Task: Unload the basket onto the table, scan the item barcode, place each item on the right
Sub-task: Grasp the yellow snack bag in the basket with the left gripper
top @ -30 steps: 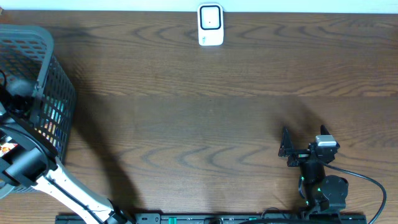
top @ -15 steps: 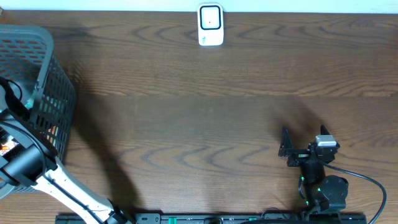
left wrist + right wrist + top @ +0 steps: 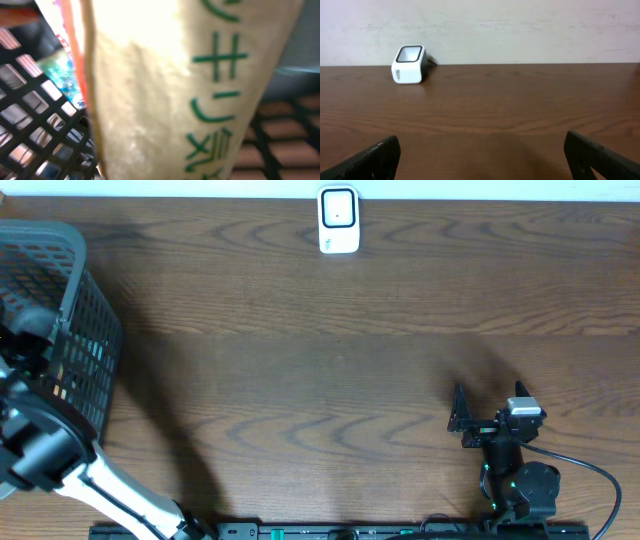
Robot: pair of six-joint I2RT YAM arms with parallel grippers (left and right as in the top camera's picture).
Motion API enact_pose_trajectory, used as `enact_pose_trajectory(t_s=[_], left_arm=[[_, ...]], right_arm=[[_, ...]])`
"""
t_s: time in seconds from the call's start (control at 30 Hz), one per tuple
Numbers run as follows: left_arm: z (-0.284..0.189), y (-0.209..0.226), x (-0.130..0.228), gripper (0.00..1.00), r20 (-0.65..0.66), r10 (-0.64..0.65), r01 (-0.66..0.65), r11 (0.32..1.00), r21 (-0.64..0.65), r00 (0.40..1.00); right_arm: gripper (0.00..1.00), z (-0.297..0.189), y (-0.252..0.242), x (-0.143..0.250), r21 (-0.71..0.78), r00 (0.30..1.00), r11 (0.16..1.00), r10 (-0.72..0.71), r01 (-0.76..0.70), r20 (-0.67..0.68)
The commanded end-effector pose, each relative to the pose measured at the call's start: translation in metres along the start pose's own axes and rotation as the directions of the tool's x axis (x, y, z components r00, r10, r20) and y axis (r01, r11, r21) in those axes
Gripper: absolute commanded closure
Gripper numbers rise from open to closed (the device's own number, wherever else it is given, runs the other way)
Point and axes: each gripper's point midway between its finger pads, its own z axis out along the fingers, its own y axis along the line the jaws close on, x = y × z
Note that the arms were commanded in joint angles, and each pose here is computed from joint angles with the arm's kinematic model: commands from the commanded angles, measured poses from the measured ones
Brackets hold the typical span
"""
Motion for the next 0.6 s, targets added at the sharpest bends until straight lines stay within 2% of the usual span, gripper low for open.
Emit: enact_pose_trajectory(t_s=[0.0, 0.07, 0.1, 0.27, 0.4, 0.57], left_arm=[[-0.074, -0.005, 0.010, 0.93, 0.192, -0.023, -0.013, 0.983, 0.183, 0.981], [-0.099, -0.006, 0.015, 0.93, 0.268, -0.048, -0.021, 0.968, 0.249, 0.962], [-0.126, -0.005, 0.022, 0.92, 0.347, -0.075, -0.038, 0.951, 0.306, 0.935], [-0.185, 0.008, 0.042, 0.93, 0.515, -0.156, -0.075, 0.914, 0.399, 0.843], [-0.221, 0.019, 0.061, 0.93, 0.583, -0.247, -0.077, 0.877, 0.474, 0.774], [-0.237, 0.015, 0.075, 0.93, 0.594, -0.259, -0.127, 0.839, 0.529, 0.761]], right_arm=[[0.01, 0.000, 0.001, 0.002, -0.005, 1.000, 1.000, -0.013, 0.012, -0.006], [0.01, 0.000, 0.001, 0.002, -0.005, 1.000, 1.000, -0.013, 0.012, -0.006], [0.01, 0.000, 0.001, 0.002, -0.005, 1.000, 1.000, -0.013, 0.012, -0.006], [0.01, 0.000, 0.001, 0.002, -0.005, 1.000, 1.000, -0.013, 0.012, -0.006], [0.01, 0.000, 0.001, 0.002, -0.005, 1.000, 1.000, -0.013, 0.012, -0.006], [0.01, 0.000, 0.002, 0.002, -0.006, 1.000, 1.000, -0.013, 0.013, -0.006]])
